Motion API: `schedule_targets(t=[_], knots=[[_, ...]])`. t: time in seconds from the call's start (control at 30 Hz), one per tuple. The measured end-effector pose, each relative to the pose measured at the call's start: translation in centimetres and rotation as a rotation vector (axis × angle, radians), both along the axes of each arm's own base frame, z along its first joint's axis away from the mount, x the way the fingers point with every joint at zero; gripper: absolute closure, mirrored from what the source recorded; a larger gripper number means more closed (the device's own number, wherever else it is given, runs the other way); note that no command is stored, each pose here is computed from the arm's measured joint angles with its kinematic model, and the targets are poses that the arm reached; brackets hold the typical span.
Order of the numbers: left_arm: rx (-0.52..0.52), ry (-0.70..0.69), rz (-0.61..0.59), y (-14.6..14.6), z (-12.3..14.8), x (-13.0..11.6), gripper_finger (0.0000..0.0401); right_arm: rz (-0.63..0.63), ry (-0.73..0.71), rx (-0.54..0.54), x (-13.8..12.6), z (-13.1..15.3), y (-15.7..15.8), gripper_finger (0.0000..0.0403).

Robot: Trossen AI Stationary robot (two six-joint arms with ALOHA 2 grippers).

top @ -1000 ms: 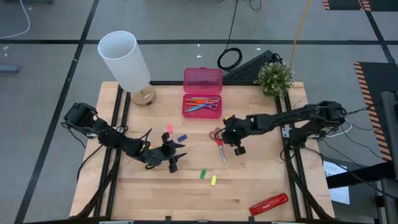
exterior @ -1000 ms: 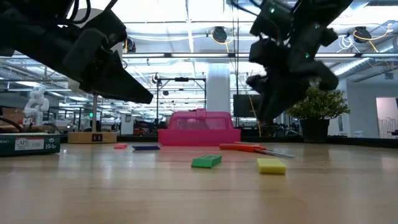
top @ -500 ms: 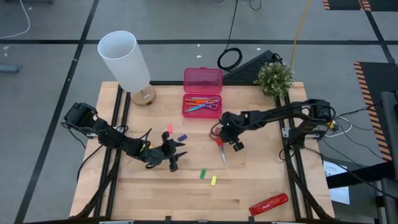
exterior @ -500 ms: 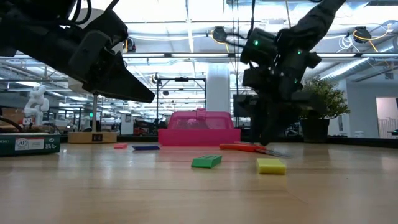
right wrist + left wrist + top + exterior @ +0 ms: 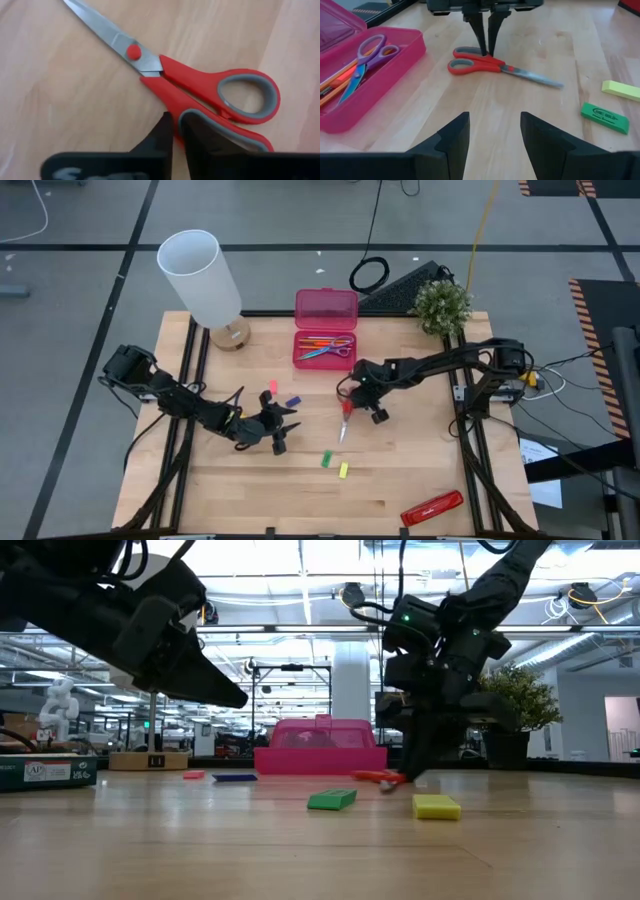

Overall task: Pack school essentials
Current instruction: Put the red scissors into the red supply box

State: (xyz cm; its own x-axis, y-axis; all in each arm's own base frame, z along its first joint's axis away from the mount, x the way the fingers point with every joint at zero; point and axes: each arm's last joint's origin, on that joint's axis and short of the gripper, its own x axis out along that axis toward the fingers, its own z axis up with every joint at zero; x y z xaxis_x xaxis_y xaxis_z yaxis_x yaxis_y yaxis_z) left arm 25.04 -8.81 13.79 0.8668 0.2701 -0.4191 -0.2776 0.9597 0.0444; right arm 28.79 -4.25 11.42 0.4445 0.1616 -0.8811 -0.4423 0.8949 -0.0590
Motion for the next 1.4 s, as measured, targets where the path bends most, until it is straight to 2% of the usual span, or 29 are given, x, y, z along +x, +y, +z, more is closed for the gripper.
schedule_targets(t=[0.27,0.6,0.77,0.93,1.13,1.4], knots=[[-0.016,0.0,0.009,0.0,-0.1,0.0,0.0224,-0.054,-0.027,0.034,0.4,0.3,0.7,0.039],[-0.021,0.005,0.003,-0.2,-0.1,-0.1,0.0224,-0.13,-0.065,0.073,0.2,1.9,1.3,0.0397],[-0.021,0.005,-0.006,-0.4,-0.1,-0.2,0.0224,-0.178,-0.097,0.047,0.2,2.8,1.4,0.0402],[-0.024,0.006,-0.005,-0.5,-0.1,-0.2,0.0224,-0.166,-0.097,0.043,0.0,3.0,1.4,0.0398],[-0.022,0.011,-0.005,-0.4,-0.2,-0.3,0.0224,-0.08,-0.12,-0.012,0.1,3.1,1.3,0.037],[-0.021,0.011,-0.004,-0.4,-0.2,-0.3,0.0224,-0.026,-0.11,-0.042,-0.2,2.6,0.6,0.0298]])
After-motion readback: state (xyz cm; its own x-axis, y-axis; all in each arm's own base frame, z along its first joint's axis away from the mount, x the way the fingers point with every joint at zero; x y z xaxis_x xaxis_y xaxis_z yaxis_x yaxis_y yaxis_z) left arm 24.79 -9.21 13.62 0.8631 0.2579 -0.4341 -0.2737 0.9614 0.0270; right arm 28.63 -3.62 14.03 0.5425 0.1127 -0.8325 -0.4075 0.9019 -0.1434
